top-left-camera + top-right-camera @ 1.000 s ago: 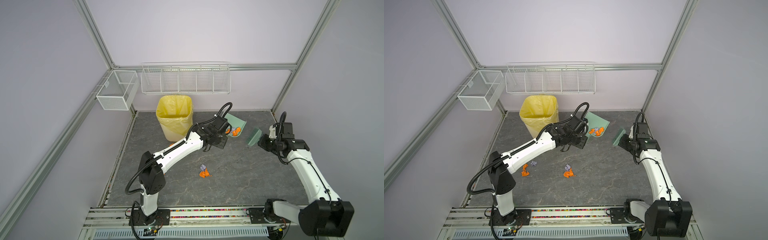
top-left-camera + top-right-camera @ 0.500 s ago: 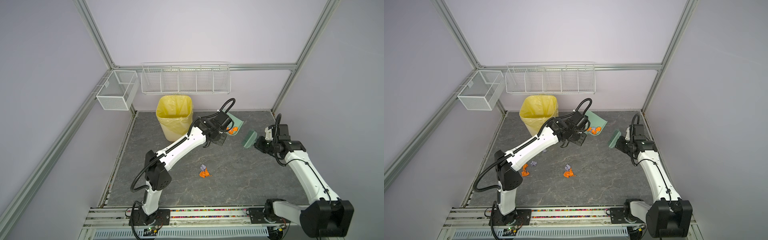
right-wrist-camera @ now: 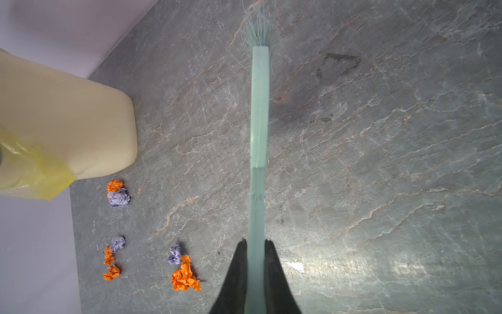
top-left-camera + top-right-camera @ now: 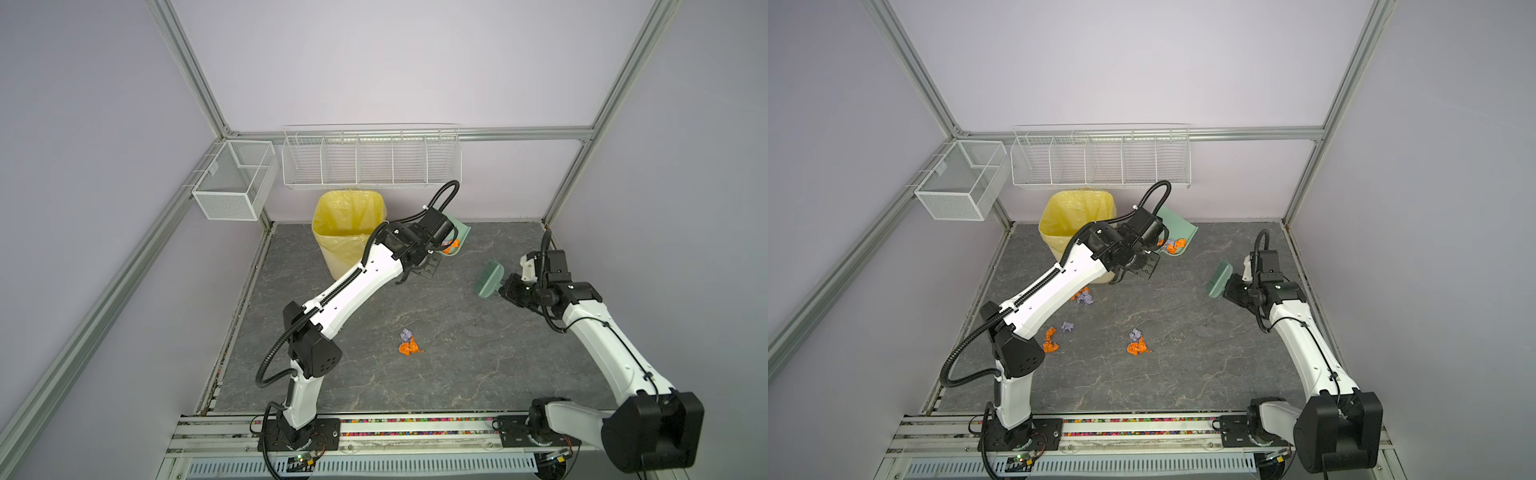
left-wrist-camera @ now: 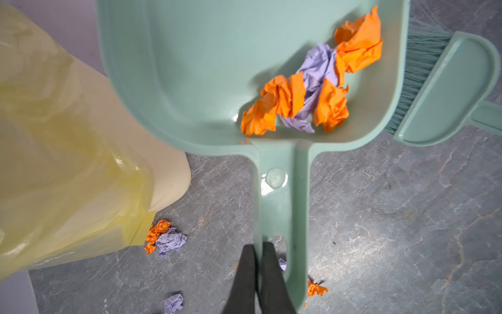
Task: Sweep away the paper scraps from the table
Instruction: 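Lift the loaded dustpan toward the bin with the left while the right withdraws, then raise the dustpan over the yellow bin's opening with the left gripper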
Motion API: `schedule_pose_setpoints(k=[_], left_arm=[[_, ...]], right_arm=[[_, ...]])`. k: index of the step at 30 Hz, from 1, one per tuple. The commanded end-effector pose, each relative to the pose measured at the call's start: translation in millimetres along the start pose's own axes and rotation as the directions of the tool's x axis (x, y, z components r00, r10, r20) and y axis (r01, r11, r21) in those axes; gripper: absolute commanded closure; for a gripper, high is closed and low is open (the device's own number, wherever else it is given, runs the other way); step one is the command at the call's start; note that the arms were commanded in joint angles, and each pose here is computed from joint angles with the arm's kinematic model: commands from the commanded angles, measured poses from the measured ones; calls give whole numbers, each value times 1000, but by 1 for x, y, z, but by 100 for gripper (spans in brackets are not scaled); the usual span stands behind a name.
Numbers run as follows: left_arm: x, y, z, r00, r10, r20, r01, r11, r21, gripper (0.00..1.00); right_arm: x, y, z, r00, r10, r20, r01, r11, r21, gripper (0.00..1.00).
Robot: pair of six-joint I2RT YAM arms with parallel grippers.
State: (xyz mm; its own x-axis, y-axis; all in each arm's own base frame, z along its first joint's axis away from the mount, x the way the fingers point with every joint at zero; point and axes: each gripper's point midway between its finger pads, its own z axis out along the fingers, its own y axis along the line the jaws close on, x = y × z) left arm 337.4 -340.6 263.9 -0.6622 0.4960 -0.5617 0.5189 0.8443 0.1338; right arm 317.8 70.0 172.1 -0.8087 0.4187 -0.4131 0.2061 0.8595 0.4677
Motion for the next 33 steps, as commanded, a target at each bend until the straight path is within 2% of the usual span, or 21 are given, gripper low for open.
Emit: schedule_pose_setpoints(k=[1, 9, 15, 22, 33], left_arm=[[-2, 19, -15, 1000, -7, 6, 8, 999, -49, 100], [-10, 45, -30, 1000, -19, 20, 20, 996, -92, 100], [-10, 70, -42, 999, -41, 32, 45, 988, -148, 100], [-12, 95, -54, 992, -112, 58, 118, 987, -110, 100], [-11, 132, -81, 982, -155, 105, 170, 972, -160, 100]], right_arm=[[1, 5, 4, 1000, 0, 3, 0, 1000, -24, 93], [0, 9, 1, 999, 7, 37, -6, 999, -46, 93], [4, 13, 3, 1000, -6, 16, 7, 998, -57, 93], [11, 10, -3, 1000, -1, 28, 3, 998, -57, 93], [17, 9, -4, 1000, -13, 12, 13, 998, -61, 93]])
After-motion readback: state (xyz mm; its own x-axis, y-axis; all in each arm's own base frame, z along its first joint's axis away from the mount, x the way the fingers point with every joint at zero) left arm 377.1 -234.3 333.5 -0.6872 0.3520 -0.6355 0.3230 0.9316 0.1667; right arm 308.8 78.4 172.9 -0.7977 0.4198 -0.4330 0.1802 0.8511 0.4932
